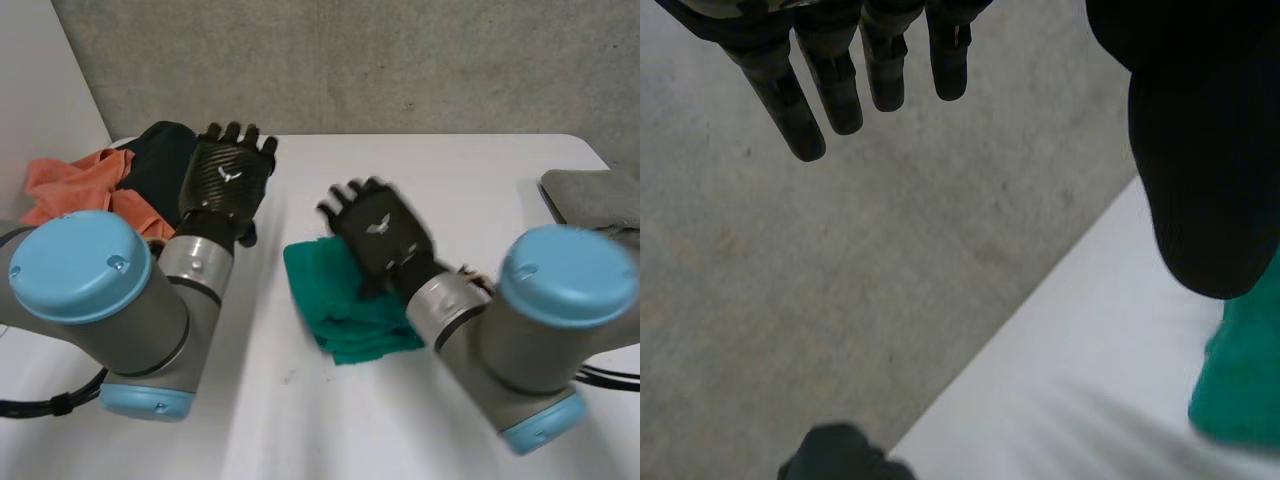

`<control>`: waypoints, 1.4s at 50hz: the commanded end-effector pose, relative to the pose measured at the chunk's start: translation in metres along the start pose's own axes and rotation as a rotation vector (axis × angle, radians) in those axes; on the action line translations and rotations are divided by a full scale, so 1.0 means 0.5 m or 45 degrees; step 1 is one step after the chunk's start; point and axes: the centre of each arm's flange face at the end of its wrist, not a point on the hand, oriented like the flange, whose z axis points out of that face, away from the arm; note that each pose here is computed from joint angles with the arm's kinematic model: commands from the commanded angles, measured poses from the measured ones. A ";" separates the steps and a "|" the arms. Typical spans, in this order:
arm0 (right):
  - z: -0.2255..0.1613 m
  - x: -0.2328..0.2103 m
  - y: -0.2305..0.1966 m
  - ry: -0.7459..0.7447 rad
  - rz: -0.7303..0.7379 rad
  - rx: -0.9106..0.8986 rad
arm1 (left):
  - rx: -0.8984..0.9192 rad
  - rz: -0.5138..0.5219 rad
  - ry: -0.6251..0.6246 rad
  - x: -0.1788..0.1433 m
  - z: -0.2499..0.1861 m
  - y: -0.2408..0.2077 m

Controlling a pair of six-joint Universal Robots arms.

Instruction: Fold the laundry.

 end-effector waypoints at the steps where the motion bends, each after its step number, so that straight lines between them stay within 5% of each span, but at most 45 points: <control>1: -0.016 0.125 -0.024 0.136 0.482 -0.081 | 0.049 -0.172 0.104 0.059 0.003 -0.041; 10: 0.032 0.133 0.044 0.055 0.505 -0.346 | -0.202 -0.248 0.285 0.148 0.000 -0.002; 19: 0.066 0.114 0.118 -0.006 0.521 -0.528 | -0.453 -0.156 0.272 0.171 -0.009 0.078; 28: 0.078 0.096 0.183 -0.022 0.305 -0.658 | -0.594 -0.105 0.338 0.182 -0.036 0.116; 38: 0.067 0.131 0.108 0.063 0.191 -0.542 | -0.486 -0.161 0.362 0.164 -0.023 0.060; 49: -0.001 0.125 0.036 0.128 0.112 -0.298 | -0.187 -0.270 0.458 0.060 -0.018 -0.080; 58: -0.068 0.046 0.113 -0.029 -0.045 -0.332 | -0.054 -0.335 0.755 0.026 -0.057 -0.116; 70: -0.029 0.002 0.196 -0.057 -0.084 -0.316 | -0.043 -0.346 0.754 0.019 -0.059 -0.121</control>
